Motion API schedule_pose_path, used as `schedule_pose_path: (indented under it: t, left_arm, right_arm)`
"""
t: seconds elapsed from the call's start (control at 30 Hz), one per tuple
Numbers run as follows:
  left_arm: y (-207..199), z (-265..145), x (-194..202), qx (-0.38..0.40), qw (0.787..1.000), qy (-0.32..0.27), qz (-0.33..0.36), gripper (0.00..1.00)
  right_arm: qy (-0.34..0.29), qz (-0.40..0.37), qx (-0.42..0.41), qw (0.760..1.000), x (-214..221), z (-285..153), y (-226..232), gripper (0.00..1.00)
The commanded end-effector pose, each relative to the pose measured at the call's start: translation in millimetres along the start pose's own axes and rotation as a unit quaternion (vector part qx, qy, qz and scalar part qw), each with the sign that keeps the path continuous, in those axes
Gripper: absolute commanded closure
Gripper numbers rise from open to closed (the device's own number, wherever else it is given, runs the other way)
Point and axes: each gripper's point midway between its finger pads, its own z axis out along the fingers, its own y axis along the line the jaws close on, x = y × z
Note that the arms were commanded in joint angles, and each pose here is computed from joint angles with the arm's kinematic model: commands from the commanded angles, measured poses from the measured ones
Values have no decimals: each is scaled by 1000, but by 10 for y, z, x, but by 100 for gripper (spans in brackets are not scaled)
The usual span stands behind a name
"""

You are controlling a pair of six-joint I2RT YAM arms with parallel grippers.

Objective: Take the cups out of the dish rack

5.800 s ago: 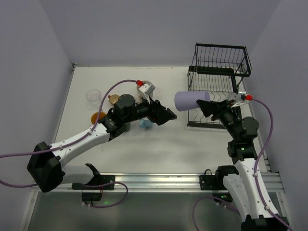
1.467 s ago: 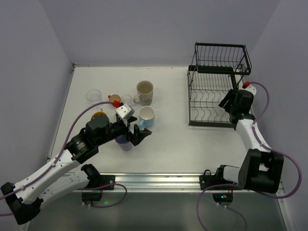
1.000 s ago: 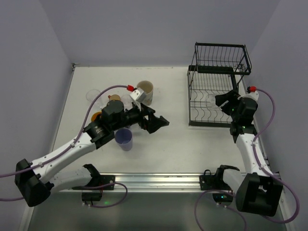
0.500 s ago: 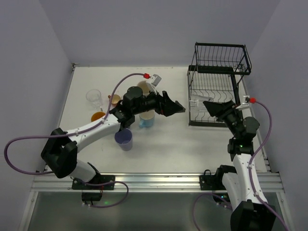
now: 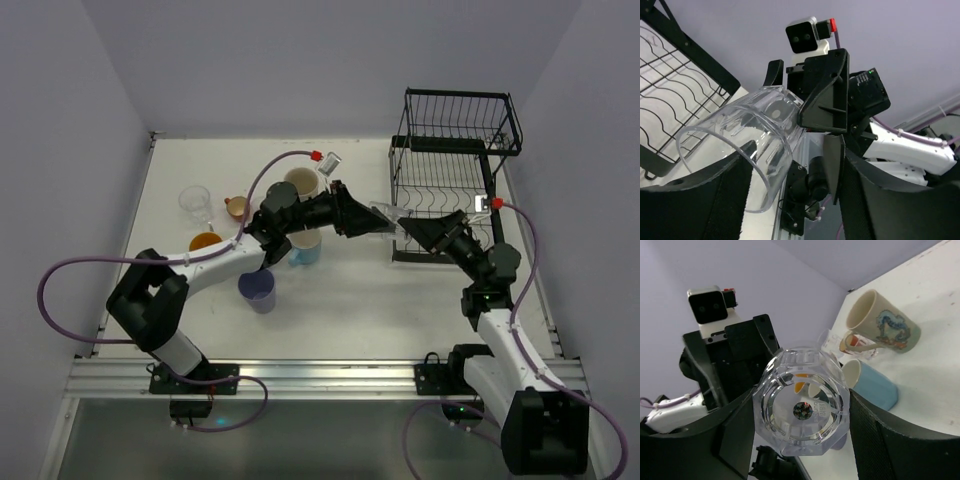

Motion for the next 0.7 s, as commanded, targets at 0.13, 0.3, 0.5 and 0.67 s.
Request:
schedule_pose_path:
  t: [0.13, 0.3, 0.5, 0.67]
  left_arm:
    - [-476, -105, -144, 90, 995, -35, 37, 88]
    - [-511, -224, -132, 75, 995, -43, 59, 100]
    - [-448, -368, -14, 6, 994, 3, 110, 100]
    - [-341, -602, 121, -71, 988, 42, 135, 100]
  right_arm:
    - [9, 5, -55, 998, 71, 100, 214, 87]
    - [10, 12, -49, 999, 103, 115, 168, 45]
    - [-1, -20, 6, 1000, 28, 123, 53, 1]
    - [-10, -40, 37, 998, -26, 91, 21, 1]
